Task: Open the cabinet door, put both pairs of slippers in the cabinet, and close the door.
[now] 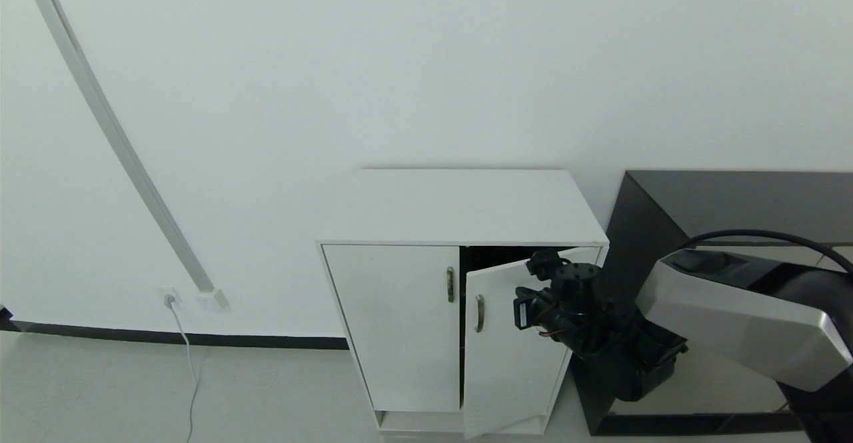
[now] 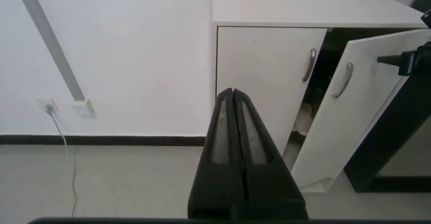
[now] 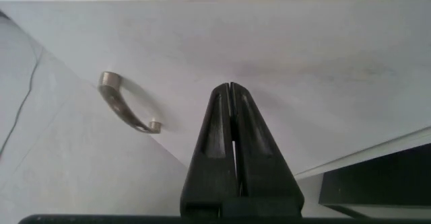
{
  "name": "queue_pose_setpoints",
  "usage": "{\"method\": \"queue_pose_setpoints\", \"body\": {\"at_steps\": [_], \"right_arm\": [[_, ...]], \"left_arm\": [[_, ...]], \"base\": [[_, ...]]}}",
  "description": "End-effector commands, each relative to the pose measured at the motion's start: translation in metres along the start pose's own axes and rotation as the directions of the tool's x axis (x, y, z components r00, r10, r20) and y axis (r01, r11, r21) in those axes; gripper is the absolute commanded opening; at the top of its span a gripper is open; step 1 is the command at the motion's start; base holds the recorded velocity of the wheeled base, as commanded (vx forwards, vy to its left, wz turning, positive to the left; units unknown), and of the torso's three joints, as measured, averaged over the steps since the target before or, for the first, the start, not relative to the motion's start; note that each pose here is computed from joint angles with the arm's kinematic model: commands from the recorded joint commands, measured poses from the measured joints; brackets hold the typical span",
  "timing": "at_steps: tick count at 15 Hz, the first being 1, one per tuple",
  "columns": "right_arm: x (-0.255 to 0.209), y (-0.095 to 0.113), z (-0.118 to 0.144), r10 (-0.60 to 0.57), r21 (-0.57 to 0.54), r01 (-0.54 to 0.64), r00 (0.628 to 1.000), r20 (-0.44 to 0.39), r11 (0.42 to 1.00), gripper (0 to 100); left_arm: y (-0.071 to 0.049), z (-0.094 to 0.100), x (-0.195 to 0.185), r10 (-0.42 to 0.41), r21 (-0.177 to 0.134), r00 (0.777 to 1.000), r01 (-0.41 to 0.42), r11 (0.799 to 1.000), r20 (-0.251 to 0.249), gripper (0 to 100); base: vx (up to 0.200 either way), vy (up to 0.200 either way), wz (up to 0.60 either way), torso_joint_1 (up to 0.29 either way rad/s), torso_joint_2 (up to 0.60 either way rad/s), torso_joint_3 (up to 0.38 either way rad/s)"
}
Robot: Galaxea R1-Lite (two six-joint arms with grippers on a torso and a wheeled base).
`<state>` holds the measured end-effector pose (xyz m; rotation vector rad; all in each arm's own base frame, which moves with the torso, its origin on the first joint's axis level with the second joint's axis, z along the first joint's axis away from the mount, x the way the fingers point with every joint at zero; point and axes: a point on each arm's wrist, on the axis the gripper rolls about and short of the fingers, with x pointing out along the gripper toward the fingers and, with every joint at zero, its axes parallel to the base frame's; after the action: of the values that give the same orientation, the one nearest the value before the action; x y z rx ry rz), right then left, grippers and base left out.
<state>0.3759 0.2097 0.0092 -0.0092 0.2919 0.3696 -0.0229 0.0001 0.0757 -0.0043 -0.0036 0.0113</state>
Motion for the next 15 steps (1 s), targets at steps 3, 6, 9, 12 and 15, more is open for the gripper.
{"method": "queue_pose_setpoints", "body": {"at_steps": [3, 6, 9, 12, 15], "right_arm": [[0.018, -0.001, -0.002, -0.009, -0.004, 0.009, 1.000, -0.003, 1.000, 0], [0.028, 0.001, -0.002, -0.010, -0.004, 0.010, 1.000, -0.001, 1.000, 0], [0.033, -0.006, 0.004, -0.024, 0.002, 0.024, 1.000, 0.010, 1.000, 0], [0.038, -0.014, 0.009, -0.042, 0.008, 0.042, 0.999, 0.023, 0.999, 0], [0.044, -0.017, 0.003, -0.047, 0.010, 0.047, 0.999, 0.014, 0.999, 0]], "left_arm": [[0.000, 0.000, 0.000, 0.001, 0.000, 1.000, -0.001, 1.000, -0.001, 0], [0.000, 0.000, 0.000, 0.003, 0.000, 1.000, -0.003, 1.000, -0.001, 0], [0.000, 0.000, 0.000, 0.003, 0.001, 1.000, -0.003, 1.000, -0.001, 0], [0.000, 0.000, 0.000, 0.003, 0.001, 1.000, -0.003, 1.000, -0.001, 0], [0.000, 0.000, 0.000, 0.003, 0.001, 1.000, -0.003, 1.000, -0.001, 0]], "base": [[0.000, 0.000, 0.00, 0.000, 0.00, 0.000], [0.000, 0.000, 0.00, 0.000, 0.00, 0.000], [0.000, 0.000, 0.00, 0.000, 0.00, 0.000], [0.000, 0.000, 0.00, 0.000, 0.00, 0.000], [0.000, 0.000, 0.00, 0.000, 0.00, 0.000]]}}
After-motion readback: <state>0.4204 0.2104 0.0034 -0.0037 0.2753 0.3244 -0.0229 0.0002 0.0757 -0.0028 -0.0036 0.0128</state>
